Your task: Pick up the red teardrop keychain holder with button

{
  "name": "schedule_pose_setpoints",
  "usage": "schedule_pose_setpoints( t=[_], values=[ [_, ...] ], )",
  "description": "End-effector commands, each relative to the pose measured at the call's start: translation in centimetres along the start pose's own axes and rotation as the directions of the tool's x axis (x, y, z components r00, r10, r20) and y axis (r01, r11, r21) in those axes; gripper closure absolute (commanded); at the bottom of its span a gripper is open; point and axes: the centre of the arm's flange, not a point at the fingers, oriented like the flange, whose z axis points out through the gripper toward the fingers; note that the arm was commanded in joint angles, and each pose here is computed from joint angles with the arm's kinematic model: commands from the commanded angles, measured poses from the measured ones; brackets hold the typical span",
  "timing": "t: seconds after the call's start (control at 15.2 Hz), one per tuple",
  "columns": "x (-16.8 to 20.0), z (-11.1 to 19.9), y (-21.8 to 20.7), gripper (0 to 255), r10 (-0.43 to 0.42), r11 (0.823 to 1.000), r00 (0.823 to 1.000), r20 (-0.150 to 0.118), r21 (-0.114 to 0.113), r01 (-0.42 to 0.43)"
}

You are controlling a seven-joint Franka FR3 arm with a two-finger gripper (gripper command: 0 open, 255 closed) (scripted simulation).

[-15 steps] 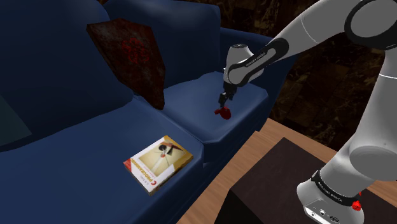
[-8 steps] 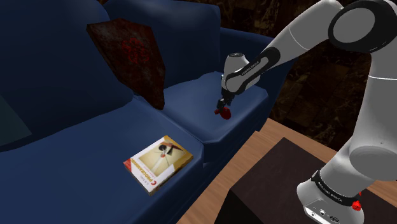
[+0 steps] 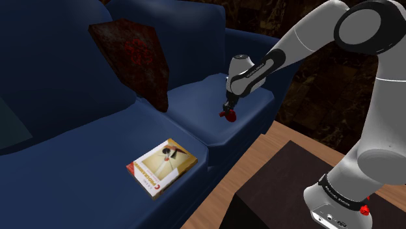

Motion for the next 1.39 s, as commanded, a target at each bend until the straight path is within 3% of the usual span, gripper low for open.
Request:
schedule_pose_setpoints(
  t=[0.0, 0.2, 1.32],
  values=[
    [0.0, 0.0, 0.0, 255, 0.0, 1.0, 1.0, 0.0, 0.0, 0.0],
    [0.0, 0.0, 0.0, 255, 0.0, 1.0, 1.0, 0.0, 0.0, 0.0],
    [0.1, -7.9, 1.0, 255, 0.0, 1.0, 1.0, 0.0, 0.0, 0.0]
  ],
)
